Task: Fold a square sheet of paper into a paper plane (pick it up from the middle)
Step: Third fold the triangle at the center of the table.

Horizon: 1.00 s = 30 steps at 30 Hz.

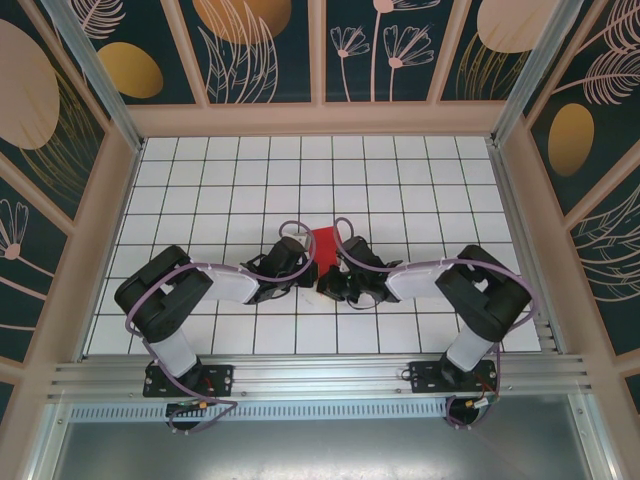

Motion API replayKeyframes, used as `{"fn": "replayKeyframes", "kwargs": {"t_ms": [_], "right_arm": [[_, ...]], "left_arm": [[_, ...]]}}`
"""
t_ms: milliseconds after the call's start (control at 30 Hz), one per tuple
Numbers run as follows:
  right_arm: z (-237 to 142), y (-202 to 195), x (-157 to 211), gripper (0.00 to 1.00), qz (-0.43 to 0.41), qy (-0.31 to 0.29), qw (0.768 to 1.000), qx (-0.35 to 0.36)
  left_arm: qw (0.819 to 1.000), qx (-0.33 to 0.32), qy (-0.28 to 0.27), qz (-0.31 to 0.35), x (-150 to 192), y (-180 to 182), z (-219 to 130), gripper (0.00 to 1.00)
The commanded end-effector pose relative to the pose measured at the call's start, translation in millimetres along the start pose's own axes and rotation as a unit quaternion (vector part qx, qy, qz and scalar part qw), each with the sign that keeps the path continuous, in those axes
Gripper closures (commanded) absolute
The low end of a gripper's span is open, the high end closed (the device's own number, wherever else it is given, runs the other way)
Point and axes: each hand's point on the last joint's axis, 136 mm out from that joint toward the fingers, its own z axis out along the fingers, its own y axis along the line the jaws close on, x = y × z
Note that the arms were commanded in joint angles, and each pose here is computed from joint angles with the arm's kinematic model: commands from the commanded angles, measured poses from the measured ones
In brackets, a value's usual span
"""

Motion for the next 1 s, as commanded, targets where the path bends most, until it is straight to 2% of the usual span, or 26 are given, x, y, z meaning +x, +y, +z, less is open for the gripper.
{"fn": "replayKeyframes", "kwargs": {"t_ms": [0,100,200,400,533,733,967], "right_arm": [[9,-17,7,0.91,0.009,0.012,1.0,0.024],[12,-21,8,0.91,0.013,0.017,0.999,0.03],[3,-6,3,0.91,-0.003,0.008,1.0,0.015],[-36,19,-30,0.9,-0.021,-0.052,0.998,-0.023],[-45,24,-48,0.89,-0.025,-0.059,0.997,-0.051],[-30,25,-47,0.89,-0.025,-0.032,0.998,-0.058],[-4,-19,-43,0.9,0.0,-0.013,1.0,0.012]], "left_arm": [[1.0,-0.017,0.019,0.002,10,9,5,0.88],[1.0,-0.018,0.021,0.004,10,10,5,0.88],[1.0,-0.02,0.021,0.003,11,11,4,0.88],[1.0,-0.019,0.021,0.002,11,11,4,0.88],[1.0,-0.02,0.022,0.002,12,11,4,0.88],[1.0,-0.021,0.023,0.001,12,12,5,0.88],[0.999,-0.02,0.027,0.001,14,12,6,0.88]]}}
